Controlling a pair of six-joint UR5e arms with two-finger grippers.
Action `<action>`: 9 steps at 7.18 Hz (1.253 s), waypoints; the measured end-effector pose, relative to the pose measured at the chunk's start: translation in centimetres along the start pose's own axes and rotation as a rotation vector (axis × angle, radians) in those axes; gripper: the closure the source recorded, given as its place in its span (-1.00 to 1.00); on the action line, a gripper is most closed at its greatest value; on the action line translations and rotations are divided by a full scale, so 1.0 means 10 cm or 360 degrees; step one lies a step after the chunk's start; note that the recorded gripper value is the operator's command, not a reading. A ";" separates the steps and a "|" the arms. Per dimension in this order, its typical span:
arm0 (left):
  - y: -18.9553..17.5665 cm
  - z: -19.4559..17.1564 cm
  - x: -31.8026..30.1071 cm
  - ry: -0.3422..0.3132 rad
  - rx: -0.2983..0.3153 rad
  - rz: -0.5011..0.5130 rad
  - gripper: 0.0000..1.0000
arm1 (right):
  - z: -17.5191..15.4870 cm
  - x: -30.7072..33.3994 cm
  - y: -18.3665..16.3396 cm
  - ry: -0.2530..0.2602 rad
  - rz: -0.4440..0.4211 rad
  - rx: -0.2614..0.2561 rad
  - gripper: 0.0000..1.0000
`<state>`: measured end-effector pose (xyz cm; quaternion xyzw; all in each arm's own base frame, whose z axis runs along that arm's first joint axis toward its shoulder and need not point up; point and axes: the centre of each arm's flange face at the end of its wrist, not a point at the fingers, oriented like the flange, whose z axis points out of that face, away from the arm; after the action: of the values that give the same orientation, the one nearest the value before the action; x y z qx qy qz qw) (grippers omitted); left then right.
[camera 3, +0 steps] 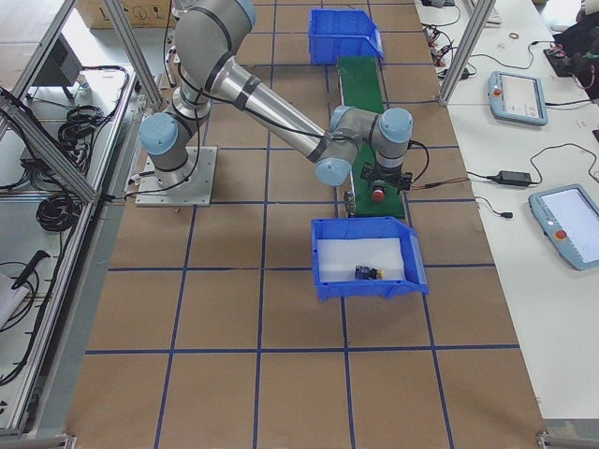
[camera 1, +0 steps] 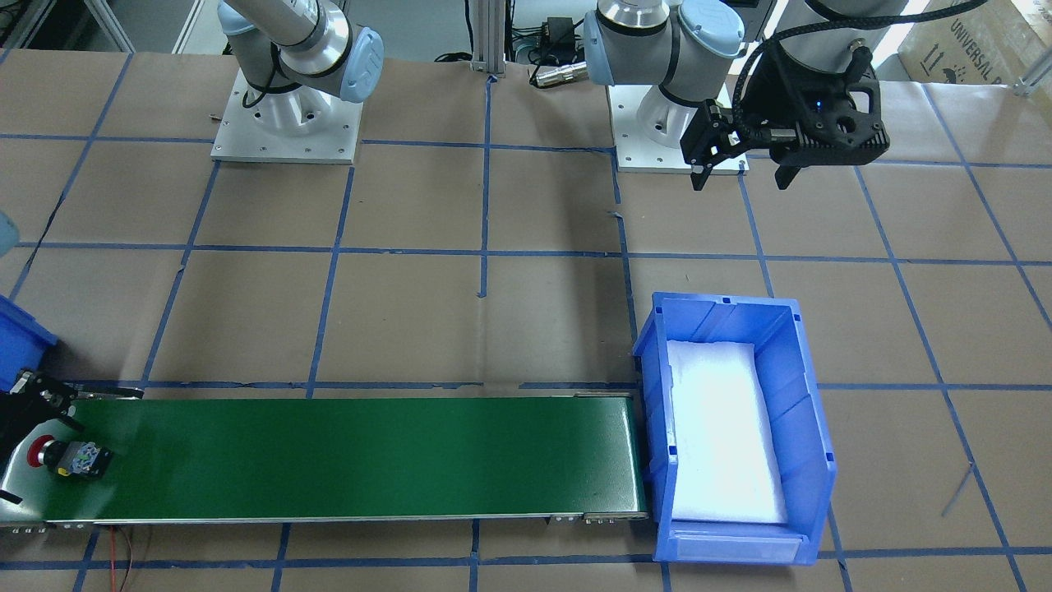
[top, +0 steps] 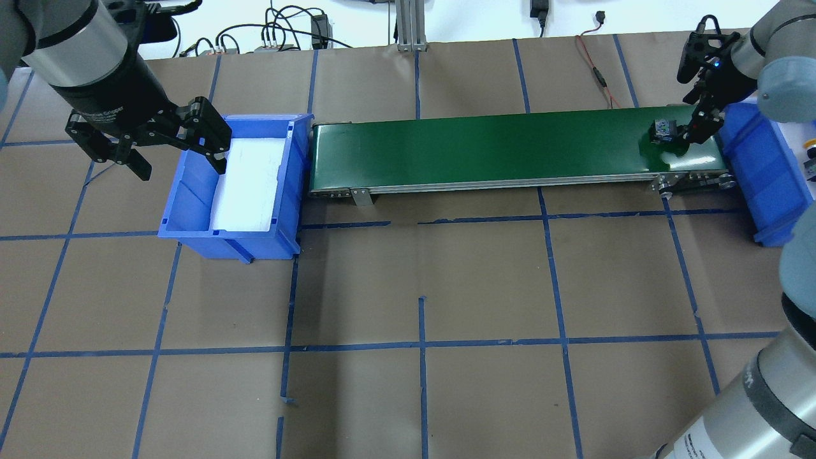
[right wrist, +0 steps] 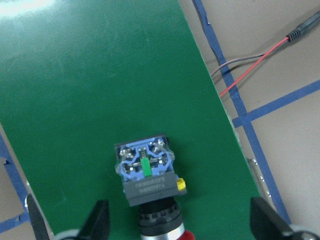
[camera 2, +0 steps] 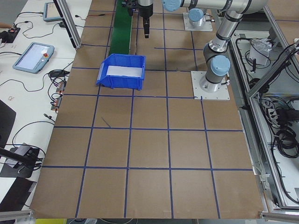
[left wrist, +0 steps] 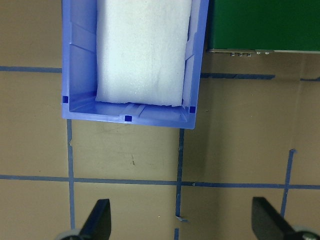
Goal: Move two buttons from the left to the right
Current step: 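Lift the red-capped button and carry it into the far blue bin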
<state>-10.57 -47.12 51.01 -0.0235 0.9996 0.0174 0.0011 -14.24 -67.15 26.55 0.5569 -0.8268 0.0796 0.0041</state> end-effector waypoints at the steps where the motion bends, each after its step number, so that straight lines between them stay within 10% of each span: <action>1: 0.00 0.00 0.00 0.0000 0.0000 0.0000 -1.00 | 0.01 -0.01 0.00 -0.0004 0.0001 0.0000 -1.00; 3: 0.00 0.00 0.00 0.0003 0.0000 0.0000 -1.00 | 0.07 -0.04 0.02 -0.0023 0.0005 -0.0003 -0.84; 5: 0.00 0.00 -0.01 0.0003 0.0001 0.0001 -1.00 | 0.09 -0.06 0.08 -0.0034 0.0022 -0.0040 0.88; 9: 0.00 0.00 -0.01 0.0002 0.0000 -0.0001 -1.00 | -0.03 -0.05 0.25 -0.0014 0.0117 -0.0304 1.00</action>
<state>-10.51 -47.13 51.01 -0.0238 0.9996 0.0173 0.0003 -16.37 -65.79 26.45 0.5235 -0.8505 -0.0019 0.0506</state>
